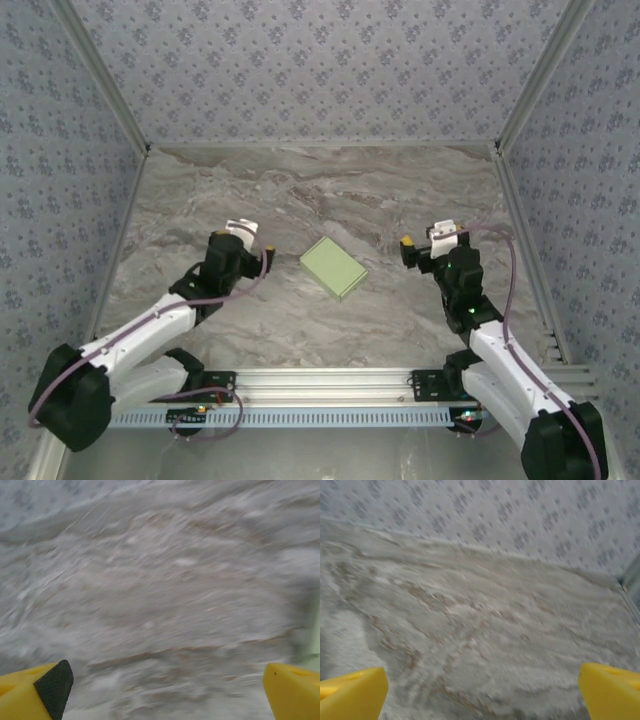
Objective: Fold the paper box
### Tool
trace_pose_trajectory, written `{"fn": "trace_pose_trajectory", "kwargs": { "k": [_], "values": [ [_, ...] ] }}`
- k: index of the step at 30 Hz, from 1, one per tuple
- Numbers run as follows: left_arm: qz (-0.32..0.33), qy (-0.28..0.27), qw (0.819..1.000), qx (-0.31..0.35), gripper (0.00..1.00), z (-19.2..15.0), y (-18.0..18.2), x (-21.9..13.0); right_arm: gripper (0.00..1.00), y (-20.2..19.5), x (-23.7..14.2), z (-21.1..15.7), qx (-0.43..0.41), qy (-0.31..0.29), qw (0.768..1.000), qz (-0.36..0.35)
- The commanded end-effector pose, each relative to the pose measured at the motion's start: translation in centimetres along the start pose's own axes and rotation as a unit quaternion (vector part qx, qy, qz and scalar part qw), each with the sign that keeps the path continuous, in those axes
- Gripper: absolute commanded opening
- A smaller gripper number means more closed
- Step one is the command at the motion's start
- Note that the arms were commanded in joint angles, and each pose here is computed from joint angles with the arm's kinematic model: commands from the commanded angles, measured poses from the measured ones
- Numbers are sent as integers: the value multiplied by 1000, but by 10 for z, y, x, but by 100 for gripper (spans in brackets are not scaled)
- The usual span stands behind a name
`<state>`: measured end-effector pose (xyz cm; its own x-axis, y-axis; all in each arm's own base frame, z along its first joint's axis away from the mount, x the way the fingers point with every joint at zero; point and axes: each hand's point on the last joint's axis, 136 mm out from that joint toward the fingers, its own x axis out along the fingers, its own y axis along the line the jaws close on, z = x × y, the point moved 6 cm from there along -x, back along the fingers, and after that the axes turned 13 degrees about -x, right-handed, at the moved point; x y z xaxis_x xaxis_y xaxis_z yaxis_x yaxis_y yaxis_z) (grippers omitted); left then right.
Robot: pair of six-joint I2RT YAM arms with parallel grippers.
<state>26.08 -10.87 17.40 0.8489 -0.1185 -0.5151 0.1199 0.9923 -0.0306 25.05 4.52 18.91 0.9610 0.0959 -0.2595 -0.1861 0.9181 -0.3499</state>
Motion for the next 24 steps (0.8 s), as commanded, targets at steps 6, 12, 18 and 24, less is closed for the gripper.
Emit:
{"fn": "trace_pose_trajectory", "kwargs": {
  "k": [6, 12, 18, 24],
  "values": [
    [-20, -16, 999, -47, 99, -8, 57, 47, 100, -32, 21, -44, 70, 21, 995, -71],
    [-17, -68, 989, -133, 99, -3, 92, 62, 100, -30, 47, -55, 82, 20, 995, -50],
    [-30, -64, 988, -136, 99, -3, 93, 62, 100, -43, 64, -74, 88, 21, 993, -77],
    [-18, -98, 988, -117, 99, -7, 87, 49, 100, -40, 77, -82, 83, 35, 993, -71]
  ]
}}
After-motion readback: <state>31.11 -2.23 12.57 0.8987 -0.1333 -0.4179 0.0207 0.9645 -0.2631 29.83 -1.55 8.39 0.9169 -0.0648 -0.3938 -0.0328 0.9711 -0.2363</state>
